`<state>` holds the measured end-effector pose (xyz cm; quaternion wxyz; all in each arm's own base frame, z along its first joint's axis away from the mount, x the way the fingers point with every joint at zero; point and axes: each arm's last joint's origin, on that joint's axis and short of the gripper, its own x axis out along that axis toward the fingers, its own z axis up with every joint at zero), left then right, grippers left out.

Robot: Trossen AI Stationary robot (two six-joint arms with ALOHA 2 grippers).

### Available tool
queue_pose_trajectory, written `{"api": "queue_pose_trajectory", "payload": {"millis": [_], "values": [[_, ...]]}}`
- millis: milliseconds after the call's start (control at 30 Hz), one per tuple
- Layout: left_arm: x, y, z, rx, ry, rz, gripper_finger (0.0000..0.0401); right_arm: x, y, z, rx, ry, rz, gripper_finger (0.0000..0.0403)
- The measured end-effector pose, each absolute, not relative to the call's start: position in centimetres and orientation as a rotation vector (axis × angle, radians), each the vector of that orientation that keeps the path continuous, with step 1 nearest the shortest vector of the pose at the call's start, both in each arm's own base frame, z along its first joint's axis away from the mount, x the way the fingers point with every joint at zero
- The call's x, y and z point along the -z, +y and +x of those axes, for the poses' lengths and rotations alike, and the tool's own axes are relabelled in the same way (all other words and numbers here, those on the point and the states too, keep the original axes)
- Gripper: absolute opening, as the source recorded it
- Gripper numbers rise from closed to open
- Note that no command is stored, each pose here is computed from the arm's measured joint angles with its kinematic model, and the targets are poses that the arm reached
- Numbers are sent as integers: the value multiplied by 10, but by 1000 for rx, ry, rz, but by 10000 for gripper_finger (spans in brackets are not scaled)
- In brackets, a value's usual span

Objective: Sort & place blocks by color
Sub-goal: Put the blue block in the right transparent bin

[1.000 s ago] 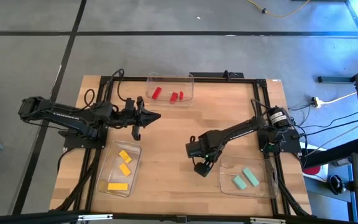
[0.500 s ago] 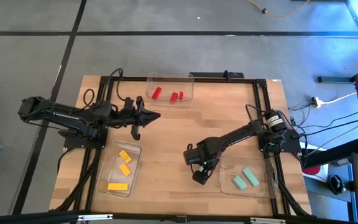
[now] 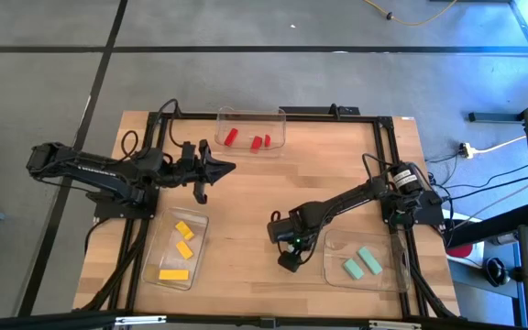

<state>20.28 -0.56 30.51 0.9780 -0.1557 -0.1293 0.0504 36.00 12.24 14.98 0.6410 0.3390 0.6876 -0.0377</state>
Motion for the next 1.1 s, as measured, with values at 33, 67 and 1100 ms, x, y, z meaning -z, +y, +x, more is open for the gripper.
{"api": "queue_pose_trajectory", "payload": {"millis": [33, 67, 1100], "values": [[-305, -6, 203, -102, -260, -313, 0, -150, 122, 360, 85, 1565, 773, 316], [-305, -6, 203, -102, -260, -313, 0, -150, 123, 360, 82, 1562, 772, 316], [-305, -5, 203, -101, -263, -358, 0, -152, 94, 381, 57, 1349, 602, 316]]}}
